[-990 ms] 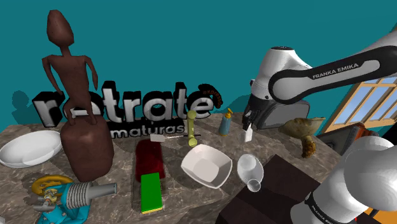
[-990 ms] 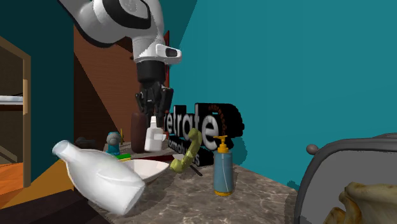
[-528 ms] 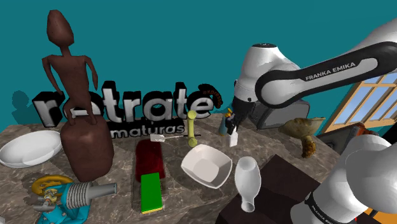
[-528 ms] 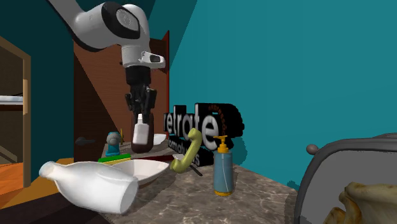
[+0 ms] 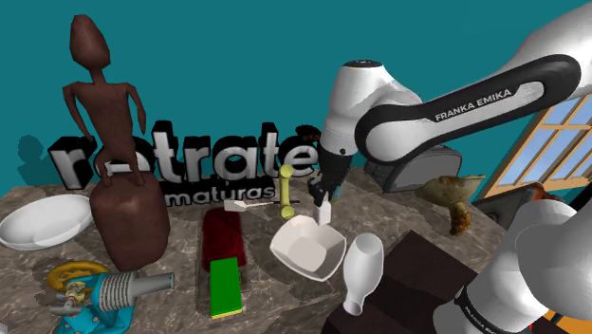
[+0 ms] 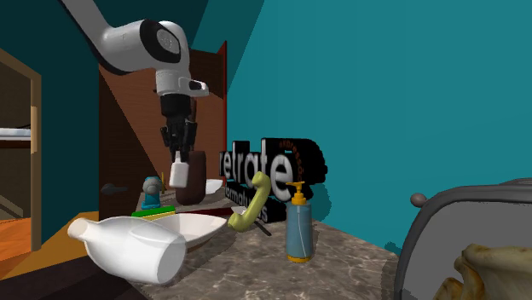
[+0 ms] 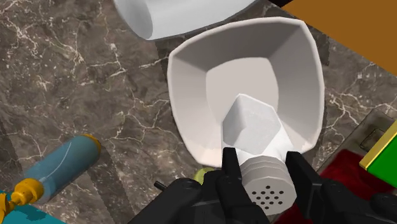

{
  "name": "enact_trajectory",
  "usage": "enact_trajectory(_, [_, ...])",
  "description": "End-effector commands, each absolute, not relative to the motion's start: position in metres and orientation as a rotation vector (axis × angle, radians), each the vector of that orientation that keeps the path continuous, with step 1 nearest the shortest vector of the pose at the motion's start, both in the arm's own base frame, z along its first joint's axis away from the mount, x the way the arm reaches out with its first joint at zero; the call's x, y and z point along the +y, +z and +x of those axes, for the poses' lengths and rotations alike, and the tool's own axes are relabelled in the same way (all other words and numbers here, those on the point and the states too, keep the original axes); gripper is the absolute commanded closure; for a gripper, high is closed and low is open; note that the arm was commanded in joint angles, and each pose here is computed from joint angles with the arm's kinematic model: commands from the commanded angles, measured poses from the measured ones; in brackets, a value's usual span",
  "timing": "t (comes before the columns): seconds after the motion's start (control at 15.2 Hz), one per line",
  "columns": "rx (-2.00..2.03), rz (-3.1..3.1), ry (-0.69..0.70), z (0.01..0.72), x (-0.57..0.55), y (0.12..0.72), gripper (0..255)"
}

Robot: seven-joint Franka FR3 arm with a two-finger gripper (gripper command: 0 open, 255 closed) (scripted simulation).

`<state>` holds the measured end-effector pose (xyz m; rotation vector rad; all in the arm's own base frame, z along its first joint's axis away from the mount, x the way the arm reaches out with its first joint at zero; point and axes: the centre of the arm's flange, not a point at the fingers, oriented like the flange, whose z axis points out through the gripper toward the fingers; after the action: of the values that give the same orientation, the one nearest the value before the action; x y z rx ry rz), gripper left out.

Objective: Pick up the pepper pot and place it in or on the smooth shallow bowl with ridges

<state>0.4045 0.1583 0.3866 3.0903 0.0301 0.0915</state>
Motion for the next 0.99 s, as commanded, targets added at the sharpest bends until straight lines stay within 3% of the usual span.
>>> enact_trajectory(0.0, [0.029,3.091,0.092,0.405,0.161,0.377,255])
enact_trajectory(0.92, [0.029,3.091,0.092,0.405,0.161,0.303,255])
